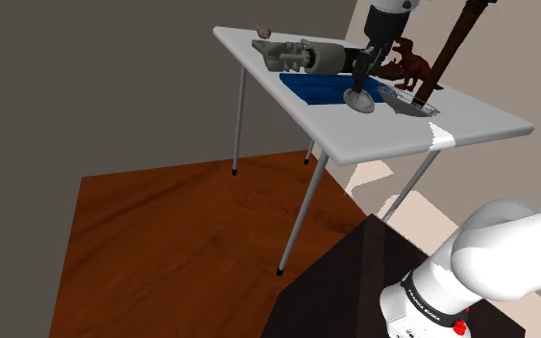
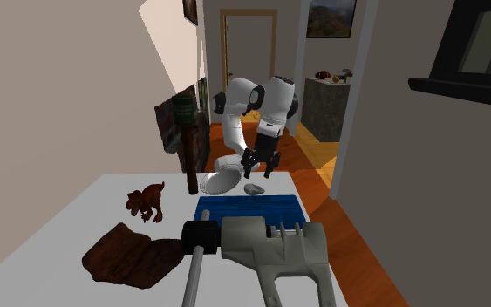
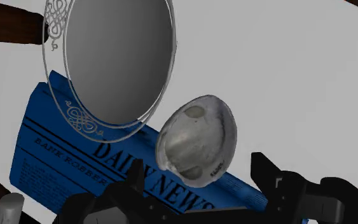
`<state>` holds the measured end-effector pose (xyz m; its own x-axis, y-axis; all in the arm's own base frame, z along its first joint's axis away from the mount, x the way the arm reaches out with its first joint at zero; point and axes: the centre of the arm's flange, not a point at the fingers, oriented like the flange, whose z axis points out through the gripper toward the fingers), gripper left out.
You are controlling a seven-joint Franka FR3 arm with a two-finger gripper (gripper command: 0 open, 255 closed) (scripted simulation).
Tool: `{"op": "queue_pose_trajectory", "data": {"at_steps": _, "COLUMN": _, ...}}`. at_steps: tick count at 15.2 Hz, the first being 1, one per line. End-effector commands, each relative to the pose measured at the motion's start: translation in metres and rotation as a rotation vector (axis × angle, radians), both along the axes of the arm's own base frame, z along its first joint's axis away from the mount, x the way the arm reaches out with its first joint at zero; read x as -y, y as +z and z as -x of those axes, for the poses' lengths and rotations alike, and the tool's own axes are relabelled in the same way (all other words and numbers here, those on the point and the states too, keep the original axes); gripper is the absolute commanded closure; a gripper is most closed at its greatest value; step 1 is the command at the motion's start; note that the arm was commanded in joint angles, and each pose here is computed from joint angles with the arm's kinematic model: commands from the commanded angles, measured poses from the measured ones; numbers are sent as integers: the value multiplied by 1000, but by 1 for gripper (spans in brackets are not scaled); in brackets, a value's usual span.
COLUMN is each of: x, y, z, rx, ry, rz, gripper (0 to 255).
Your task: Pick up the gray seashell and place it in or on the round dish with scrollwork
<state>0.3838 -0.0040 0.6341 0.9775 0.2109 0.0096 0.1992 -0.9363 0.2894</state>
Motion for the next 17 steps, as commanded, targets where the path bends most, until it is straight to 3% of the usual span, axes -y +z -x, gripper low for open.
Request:
{"op": "queue_pose_trajectory", "data": {"at_steps": 1, "x": 15, "y": 8, "z": 10, "rx": 28, "ry": 232, "rz": 73, "gripper": 0}}
{"op": "queue_pose_trajectory", "data": {"at_steps": 9, "x": 28, "y": -29, "z": 3, "rx": 28, "ry": 232, "rz": 73, "gripper": 0}}
{"op": "queue_pose_trajectory", "data": {"at_steps": 17, "x": 28, "y": -29, "z": 3, "rx": 28, "ry": 232, "rz": 73, "gripper": 0}}
